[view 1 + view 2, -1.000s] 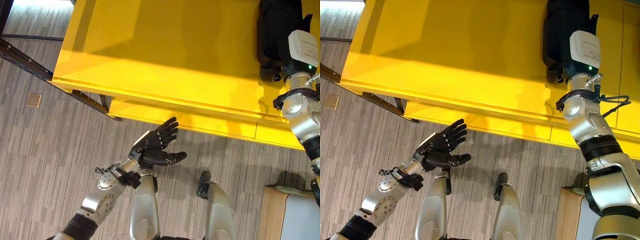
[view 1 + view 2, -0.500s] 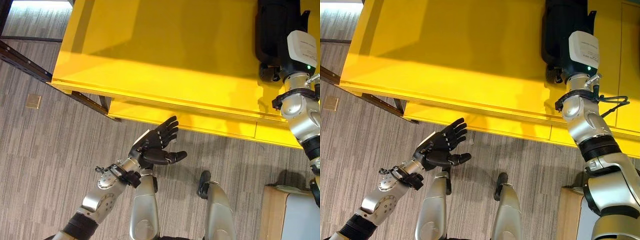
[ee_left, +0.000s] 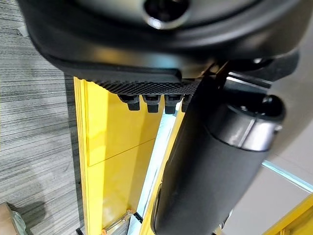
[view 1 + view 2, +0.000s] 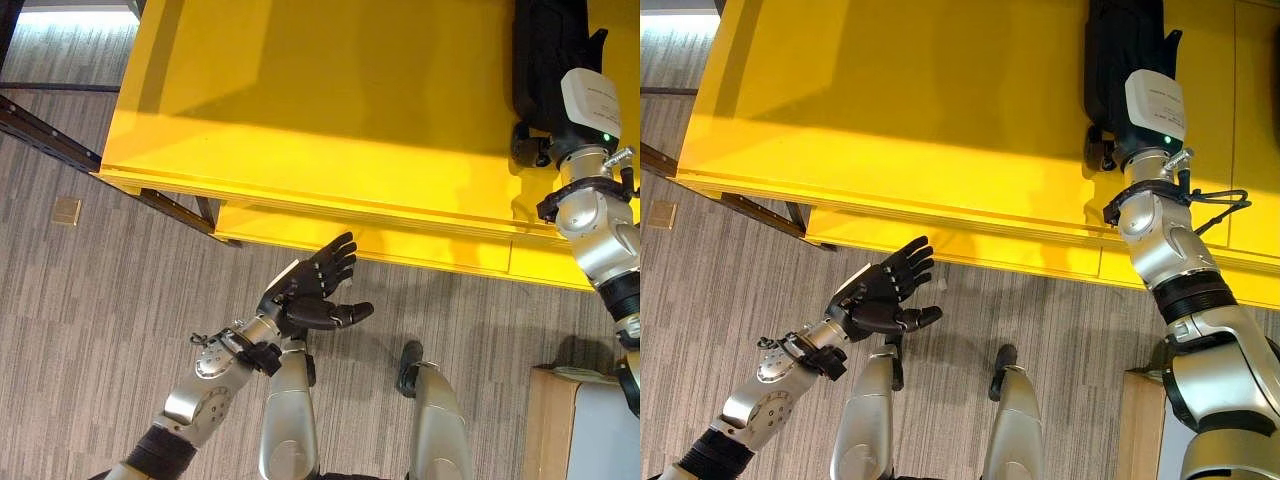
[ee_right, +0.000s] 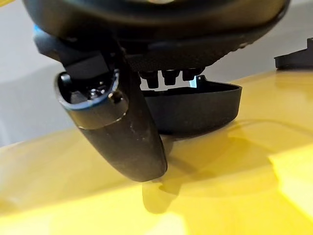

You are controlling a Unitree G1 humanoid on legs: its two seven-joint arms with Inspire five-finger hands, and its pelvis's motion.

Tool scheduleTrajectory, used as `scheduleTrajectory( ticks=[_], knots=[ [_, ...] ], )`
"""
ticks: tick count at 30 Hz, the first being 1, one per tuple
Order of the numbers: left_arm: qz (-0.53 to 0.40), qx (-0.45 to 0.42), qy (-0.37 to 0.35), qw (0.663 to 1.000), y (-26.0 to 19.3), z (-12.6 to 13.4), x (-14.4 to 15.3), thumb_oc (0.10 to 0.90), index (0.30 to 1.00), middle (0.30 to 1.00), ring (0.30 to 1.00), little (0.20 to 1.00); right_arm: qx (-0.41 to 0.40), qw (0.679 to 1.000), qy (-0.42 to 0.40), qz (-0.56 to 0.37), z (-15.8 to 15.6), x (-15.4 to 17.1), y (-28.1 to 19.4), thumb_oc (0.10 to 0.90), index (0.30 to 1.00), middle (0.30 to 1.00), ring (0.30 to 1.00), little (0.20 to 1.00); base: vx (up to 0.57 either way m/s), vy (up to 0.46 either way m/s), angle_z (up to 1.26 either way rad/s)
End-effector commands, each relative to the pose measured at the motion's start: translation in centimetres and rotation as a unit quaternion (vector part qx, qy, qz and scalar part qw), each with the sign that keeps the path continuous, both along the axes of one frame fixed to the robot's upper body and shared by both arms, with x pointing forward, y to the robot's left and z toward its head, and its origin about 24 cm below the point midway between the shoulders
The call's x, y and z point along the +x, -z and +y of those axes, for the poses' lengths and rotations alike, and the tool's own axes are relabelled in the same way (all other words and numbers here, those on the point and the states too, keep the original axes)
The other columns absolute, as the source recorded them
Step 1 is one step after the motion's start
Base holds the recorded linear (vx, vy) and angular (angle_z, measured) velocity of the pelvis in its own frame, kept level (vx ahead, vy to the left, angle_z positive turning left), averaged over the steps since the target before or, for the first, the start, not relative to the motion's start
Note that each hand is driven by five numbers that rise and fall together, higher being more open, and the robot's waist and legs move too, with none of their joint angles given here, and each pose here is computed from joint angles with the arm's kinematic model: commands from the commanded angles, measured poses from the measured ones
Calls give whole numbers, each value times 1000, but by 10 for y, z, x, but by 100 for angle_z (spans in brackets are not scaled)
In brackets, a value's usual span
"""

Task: Move parts from the plastic box to the shelf.

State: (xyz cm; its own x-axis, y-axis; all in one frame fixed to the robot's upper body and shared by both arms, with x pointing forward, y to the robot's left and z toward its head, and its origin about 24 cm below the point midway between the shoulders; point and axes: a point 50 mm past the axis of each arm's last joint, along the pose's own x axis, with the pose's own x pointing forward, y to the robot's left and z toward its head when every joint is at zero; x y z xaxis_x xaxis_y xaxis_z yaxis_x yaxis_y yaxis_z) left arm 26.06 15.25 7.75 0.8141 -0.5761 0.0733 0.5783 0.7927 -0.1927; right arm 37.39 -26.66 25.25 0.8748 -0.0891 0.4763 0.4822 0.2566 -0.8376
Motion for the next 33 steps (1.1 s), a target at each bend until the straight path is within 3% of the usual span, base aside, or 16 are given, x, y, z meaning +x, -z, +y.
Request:
scheduleTrajectory(
  ticks=[1, 27, 33],
  knots=[
    [-88, -79, 35, 992, -34, -17, -4, 900, 1000, 1000, 1000, 1000, -27, 998, -26, -42, 7, -6, -30, 900, 1000, 1000, 1000, 1000, 0, 0, 0],
    [-100, -82, 23, 991, -39, -19, 0, 900, 1000, 1000, 1000, 1000, 4, 999, -13, -40, 5, -9, -7, 900, 1000, 1000, 1000, 1000, 1, 2, -1],
    [-113, -95, -10, 989, -45, -14, 1, 900, 1000, 1000, 1000, 1000, 20, 984, -36, -175, 16, -20, -30, 900, 1000, 1000, 1000, 1000, 8, 8, -2]
  ],
)
